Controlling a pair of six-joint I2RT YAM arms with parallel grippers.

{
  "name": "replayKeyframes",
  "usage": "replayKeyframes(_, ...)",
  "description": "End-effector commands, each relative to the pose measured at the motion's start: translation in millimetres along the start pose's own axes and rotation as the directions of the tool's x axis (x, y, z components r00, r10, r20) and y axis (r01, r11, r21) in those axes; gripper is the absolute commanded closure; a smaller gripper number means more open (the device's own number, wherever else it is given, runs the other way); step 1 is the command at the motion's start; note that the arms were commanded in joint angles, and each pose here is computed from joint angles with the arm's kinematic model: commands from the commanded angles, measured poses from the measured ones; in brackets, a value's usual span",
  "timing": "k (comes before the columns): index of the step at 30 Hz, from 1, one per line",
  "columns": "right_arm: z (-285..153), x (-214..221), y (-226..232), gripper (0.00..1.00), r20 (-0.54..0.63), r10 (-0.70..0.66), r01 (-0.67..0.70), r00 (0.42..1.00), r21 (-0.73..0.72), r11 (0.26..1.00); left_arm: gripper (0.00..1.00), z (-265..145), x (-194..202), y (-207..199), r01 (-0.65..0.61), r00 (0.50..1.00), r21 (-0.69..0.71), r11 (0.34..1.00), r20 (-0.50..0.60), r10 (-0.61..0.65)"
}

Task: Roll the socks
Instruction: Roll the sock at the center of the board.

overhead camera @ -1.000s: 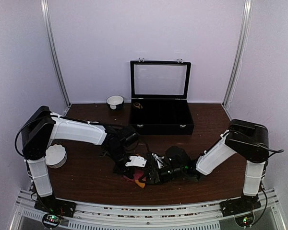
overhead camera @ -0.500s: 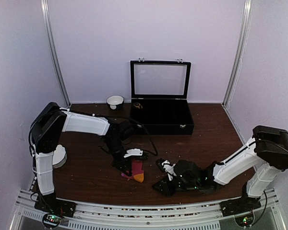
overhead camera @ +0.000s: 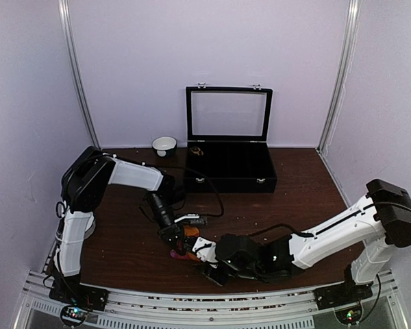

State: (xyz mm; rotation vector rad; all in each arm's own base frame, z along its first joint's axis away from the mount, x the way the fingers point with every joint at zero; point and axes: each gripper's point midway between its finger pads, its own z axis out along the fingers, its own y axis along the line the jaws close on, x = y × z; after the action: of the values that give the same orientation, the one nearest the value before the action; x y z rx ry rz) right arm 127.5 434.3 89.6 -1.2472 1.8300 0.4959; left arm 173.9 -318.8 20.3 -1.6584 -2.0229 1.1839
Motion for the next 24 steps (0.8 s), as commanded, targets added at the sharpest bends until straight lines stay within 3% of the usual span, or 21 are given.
replayKeyframes(1,16,14,-12,0.54,-0.095,-0.199,0.202,0.975,0.019,0.979,1.0,15,30,4,0.023,0.993,0.03,0.999,-0.116,-0.019)
replayKeyframes(17,57,8,12,0.54,-0.083,-0.193,0.174,0.978,-0.193,0.966,0.98,15,33,-2,0.008,0.993,0.064,0.998,-0.119,-0.001)
replayKeyframes(24,79,31,-5,0.55,-0.133,-0.155,0.137,0.979,-0.136,0.981,0.96,15,32,-6,-0.002,0.994,0.081,0.997,-0.11,0.011)
